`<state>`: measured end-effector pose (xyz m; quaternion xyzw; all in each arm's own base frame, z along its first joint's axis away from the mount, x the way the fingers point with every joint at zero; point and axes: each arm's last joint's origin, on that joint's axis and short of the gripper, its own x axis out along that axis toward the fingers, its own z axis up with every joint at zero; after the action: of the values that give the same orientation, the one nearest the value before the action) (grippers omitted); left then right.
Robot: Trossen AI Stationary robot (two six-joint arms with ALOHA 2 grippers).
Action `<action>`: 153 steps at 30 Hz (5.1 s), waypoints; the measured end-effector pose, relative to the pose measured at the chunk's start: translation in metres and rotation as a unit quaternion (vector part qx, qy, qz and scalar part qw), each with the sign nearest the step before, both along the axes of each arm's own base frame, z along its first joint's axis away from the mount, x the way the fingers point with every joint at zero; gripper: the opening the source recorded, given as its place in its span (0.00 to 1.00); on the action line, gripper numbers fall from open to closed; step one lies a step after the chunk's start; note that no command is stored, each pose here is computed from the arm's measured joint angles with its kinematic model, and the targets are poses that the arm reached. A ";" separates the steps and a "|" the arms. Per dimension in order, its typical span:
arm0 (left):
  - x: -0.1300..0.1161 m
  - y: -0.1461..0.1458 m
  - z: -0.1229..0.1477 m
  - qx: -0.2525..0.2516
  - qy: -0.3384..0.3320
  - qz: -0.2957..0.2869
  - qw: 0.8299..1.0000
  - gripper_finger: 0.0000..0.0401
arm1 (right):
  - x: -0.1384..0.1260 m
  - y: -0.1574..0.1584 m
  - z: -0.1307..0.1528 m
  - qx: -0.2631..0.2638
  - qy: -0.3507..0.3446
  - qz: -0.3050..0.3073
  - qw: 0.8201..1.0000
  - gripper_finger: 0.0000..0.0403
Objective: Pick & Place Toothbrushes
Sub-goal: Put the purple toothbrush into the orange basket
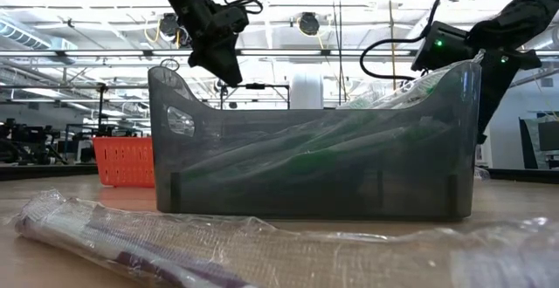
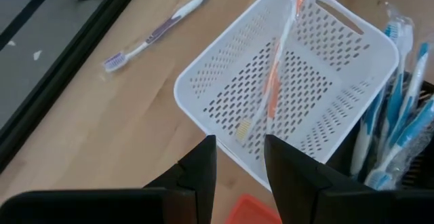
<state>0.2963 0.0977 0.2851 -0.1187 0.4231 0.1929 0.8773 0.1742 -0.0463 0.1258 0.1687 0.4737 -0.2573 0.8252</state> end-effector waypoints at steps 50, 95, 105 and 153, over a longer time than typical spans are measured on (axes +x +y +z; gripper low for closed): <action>0.043 -0.019 0.063 0.043 -0.375 -0.167 0.911 0.30 | 0.057 0.027 0.134 -0.225 -0.486 0.105 0.838 0.00; 0.064 -0.033 0.061 0.089 -0.438 -0.173 0.878 0.30 | 0.073 0.033 0.125 -0.227 -0.507 0.115 0.823 0.00; 0.072 -0.033 0.053 0.090 -0.435 -0.176 0.878 0.08 | 0.073 0.033 0.122 -0.225 -0.497 0.118 0.830 0.00; -0.031 -0.037 0.004 -0.042 -0.027 0.042 0.998 0.08 | 0.072 0.028 0.110 -0.220 -0.435 0.122 0.865 0.28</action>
<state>0.2651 0.0602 0.2890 -0.1782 0.4017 0.2080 0.8738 0.2465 -0.0184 0.2355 0.0179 0.0148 -0.1525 0.9880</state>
